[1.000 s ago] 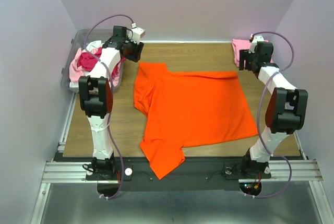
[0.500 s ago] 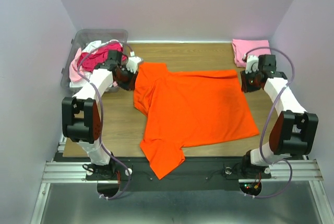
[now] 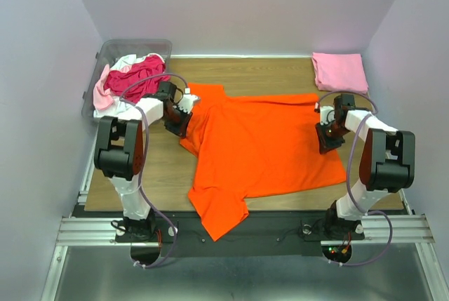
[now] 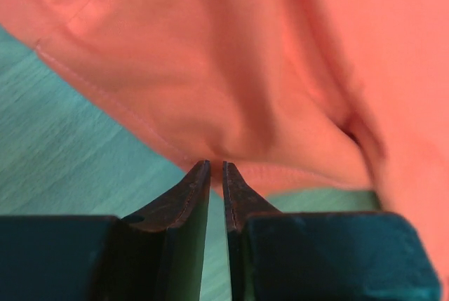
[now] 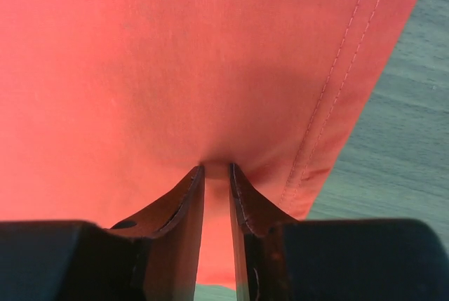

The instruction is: Fold and stack the t-shirts

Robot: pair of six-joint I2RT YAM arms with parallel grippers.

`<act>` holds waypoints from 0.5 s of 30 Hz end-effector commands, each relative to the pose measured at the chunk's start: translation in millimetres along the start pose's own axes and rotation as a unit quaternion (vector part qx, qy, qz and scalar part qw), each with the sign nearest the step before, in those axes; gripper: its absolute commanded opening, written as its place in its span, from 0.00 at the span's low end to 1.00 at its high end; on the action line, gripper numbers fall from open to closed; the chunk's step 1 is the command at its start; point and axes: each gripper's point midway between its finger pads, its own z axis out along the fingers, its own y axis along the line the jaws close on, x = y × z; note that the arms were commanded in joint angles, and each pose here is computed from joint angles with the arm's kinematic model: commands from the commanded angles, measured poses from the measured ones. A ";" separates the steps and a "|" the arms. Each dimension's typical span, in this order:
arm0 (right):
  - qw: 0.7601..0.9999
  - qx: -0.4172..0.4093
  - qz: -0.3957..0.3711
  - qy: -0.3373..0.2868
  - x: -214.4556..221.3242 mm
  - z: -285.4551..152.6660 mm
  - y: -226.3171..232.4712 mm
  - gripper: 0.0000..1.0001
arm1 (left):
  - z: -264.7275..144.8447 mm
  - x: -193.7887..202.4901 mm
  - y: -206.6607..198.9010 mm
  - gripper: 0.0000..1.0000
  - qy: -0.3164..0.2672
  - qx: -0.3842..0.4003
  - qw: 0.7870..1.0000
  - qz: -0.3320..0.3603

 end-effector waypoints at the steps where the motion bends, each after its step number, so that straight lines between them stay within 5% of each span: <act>1: 0.998 0.060 -0.010 0.021 6.1 17.4 -25.4 0.27 | 18.0 12.7 24.6 0.22 0.038 -0.047 0.998 -0.012; 6: 0.995 0.093 -0.004 0.035 2.3 25.6 -41.4 0.25 | 24.7 17.1 59.5 0.18 0.073 -0.082 0.994 -0.015; 15: 0.996 0.086 0.024 -0.001 -43.0 33.0 -50.3 0.26 | 25.4 -68.1 131.3 0.17 0.042 -0.176 0.984 0.006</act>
